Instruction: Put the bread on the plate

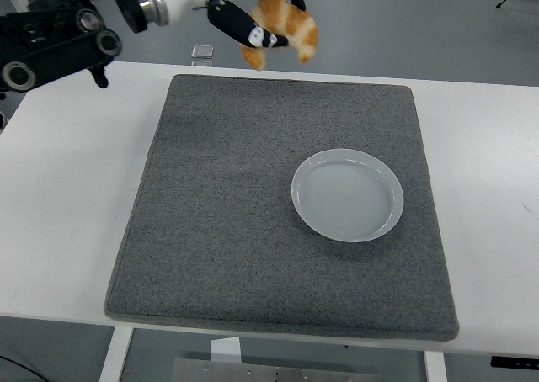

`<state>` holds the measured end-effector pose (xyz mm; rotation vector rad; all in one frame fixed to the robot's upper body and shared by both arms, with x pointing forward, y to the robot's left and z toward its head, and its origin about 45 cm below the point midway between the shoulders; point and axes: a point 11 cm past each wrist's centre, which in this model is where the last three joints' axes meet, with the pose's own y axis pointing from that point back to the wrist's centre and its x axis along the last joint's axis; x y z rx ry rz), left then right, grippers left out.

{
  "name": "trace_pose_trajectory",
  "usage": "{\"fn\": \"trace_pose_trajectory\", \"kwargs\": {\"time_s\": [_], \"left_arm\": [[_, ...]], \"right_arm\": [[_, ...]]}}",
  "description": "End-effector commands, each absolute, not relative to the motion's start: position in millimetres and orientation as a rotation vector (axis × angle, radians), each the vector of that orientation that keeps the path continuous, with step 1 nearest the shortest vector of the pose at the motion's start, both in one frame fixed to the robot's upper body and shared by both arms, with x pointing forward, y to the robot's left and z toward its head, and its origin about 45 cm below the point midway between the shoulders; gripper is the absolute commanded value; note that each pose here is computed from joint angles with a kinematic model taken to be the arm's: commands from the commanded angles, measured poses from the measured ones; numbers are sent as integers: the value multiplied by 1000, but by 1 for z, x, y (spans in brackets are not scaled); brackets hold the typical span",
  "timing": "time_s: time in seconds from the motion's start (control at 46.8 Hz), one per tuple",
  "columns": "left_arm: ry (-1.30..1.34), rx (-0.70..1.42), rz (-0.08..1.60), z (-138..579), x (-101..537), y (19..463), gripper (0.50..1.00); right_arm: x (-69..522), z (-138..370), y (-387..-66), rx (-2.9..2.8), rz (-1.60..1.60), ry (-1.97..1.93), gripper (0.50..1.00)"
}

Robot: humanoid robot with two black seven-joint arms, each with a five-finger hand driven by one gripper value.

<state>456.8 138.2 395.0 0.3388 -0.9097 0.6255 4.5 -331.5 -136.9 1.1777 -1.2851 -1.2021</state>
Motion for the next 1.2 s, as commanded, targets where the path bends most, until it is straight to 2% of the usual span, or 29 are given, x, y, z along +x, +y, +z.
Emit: {"fn": "trace_pose_trajectory", "kwargs": {"time_s": [0.0,0.256,0.491,1.175], "left_arm": [[-896,348,577,372,451,117,500],[-768,353,535,272,426,71,500],[-692,351,511,233,406,55,500],[-630,422,563,195,407,76,500]], "right_arm": [[4,-137,-331,1179,-1203,-1284,952],[3,-137,-331,1176,-1205,-1282,952],[3,-137,-331,1176,-1205,-1283,952],[2,-137,-331,1175,-1206,-1282,952]]}}
